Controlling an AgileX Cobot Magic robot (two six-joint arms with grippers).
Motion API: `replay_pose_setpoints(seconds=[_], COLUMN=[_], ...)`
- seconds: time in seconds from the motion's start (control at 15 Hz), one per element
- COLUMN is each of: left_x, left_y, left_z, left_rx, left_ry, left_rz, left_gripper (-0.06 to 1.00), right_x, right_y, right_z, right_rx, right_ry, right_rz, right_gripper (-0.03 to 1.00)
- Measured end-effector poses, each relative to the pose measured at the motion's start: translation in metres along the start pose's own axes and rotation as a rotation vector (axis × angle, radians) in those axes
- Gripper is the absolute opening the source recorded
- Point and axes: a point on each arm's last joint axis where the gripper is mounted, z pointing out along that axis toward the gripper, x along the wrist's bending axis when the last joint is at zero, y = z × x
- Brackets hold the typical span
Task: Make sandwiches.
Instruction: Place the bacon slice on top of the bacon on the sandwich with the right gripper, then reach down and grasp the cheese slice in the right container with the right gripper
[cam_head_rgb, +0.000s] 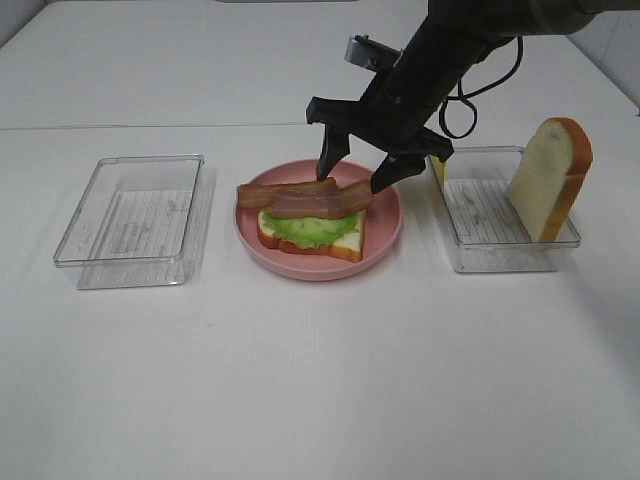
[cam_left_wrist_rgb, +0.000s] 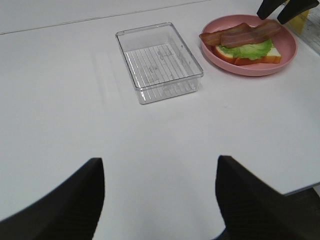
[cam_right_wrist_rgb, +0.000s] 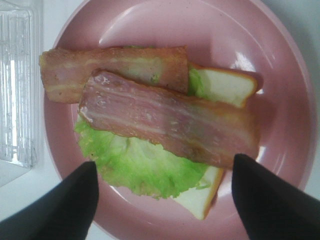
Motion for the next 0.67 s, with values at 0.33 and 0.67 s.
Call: replay_pose_setpoints(seconds=[0.33,0.67], left_x=[0.000,0.000], left_y=[0.000,0.000], left_z=[0.000,0.000], left_rx=[0.000,0.000], left_ry=[0.000,0.000], left_rz=[0.000,0.000], left_gripper=[0.62,0.62], right_x=[0.005,0.007], right_y=[-0.002,-0.007], right_z=[-0.035,-0.082], right_rx=[-0.041,-0.099], right_ry=[-0.073,-0.211], right_rz=[-0.089,-0.161], right_gripper=[0.74,0.74])
